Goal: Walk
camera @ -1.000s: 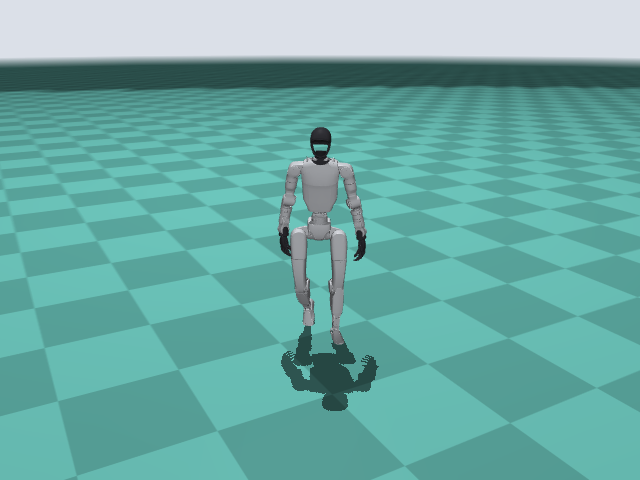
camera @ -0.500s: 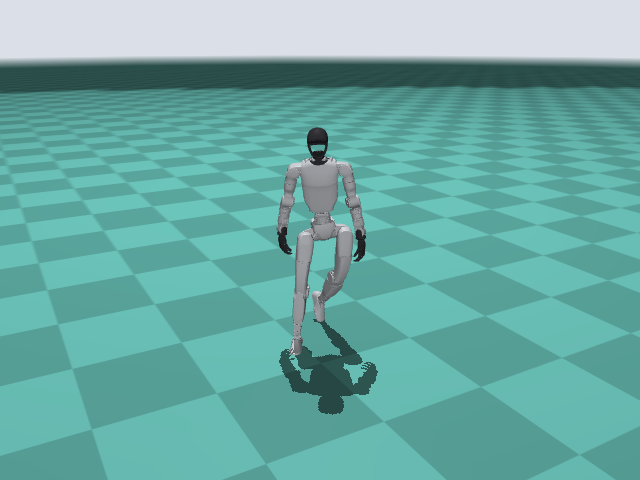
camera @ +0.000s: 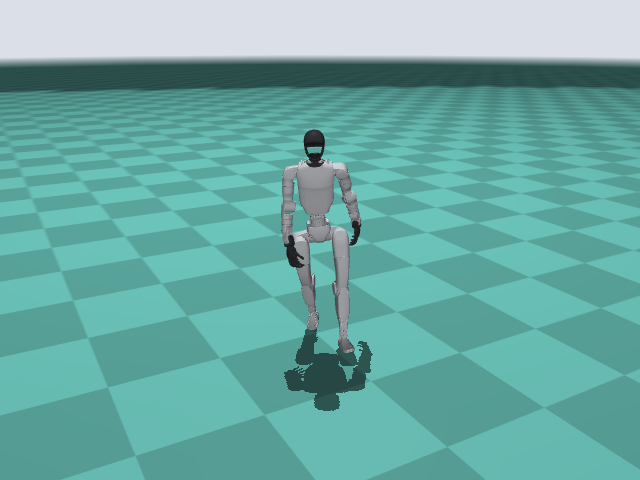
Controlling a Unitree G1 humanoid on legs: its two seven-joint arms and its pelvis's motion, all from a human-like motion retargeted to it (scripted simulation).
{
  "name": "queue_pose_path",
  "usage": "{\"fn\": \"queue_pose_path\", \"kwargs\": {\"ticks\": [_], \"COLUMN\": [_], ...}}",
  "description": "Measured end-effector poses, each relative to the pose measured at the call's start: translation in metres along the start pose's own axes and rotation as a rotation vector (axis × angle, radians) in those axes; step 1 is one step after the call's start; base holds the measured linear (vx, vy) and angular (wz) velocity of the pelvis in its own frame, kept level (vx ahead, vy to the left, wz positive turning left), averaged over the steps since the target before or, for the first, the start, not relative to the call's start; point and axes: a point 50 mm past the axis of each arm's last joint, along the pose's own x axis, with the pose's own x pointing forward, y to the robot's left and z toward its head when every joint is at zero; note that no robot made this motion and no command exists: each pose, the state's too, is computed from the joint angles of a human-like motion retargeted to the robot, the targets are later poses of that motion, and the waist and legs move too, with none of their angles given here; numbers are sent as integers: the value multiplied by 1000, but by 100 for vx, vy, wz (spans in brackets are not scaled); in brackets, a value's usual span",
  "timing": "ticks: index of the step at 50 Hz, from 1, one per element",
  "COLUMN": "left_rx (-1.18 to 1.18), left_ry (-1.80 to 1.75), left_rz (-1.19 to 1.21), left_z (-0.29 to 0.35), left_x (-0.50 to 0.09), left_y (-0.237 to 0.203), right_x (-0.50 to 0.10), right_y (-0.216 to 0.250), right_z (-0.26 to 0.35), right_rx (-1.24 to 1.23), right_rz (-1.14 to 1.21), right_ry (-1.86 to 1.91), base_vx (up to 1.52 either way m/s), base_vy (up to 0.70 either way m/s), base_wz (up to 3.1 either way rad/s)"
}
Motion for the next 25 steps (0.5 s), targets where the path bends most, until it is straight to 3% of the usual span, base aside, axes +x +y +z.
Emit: {"fn": "queue_pose_path", "kwargs": {"ticks": [9,17,25], "left_rx": [-20,135,142], "left_ry": [-95,-351,-679], "left_rz": [58,168,254], "left_z": [42,143,234], "left_x": [-4,-29,-74], "left_y": [20,52,62], "right_x": [-25,-58,-85], "right_y": [30,46,52], "right_z": [-69,-123,-157], "right_rx": [77,139,184], "right_rz": [75,106,107], "right_ry": [246,411,527], "base_vx": [66,56,55], "base_vy": [12,10,2], "base_wz": [-37,-16,9]}}
